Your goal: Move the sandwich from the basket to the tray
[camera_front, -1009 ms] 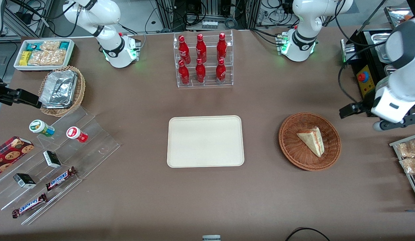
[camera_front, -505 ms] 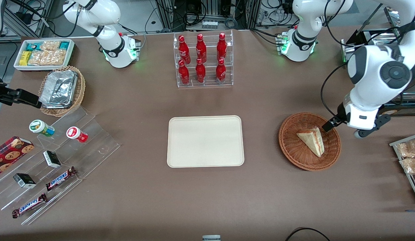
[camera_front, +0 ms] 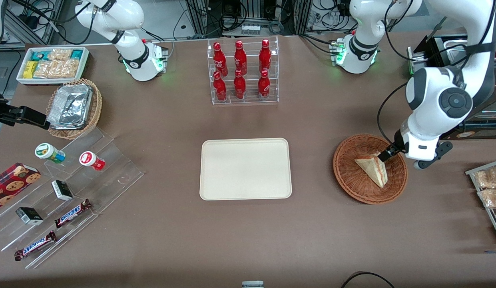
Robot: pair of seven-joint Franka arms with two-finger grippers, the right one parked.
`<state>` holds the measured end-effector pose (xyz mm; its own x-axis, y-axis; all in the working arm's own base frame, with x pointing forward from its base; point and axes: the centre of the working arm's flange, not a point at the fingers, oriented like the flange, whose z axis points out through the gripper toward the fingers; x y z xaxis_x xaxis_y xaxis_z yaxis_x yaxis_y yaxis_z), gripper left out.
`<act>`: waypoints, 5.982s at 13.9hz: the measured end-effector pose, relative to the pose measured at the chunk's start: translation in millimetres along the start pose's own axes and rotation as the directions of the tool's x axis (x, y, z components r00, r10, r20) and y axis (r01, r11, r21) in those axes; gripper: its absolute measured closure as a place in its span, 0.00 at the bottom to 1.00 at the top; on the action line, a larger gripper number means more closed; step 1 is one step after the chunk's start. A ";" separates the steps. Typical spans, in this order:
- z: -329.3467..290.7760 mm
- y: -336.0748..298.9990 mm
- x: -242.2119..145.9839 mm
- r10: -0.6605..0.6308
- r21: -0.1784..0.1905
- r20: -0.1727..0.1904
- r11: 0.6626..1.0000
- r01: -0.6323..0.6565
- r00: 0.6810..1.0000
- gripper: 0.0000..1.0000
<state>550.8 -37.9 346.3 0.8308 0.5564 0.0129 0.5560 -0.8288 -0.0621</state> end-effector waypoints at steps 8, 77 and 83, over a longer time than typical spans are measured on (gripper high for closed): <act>61.8 12.4 7.8 -0.050 -0.018 0.014 0.999 0.050 0.999 0.00; -43.4 336.9 -155.8 0.395 -0.080 0.007 0.916 -0.393 0.919 0.00; -83.2 254.8 -51.4 0.277 -0.029 0.052 0.961 -0.276 0.959 0.00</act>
<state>651.8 -282.6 412.8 0.9500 0.3069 -0.0569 0.3054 -0.9516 -0.0347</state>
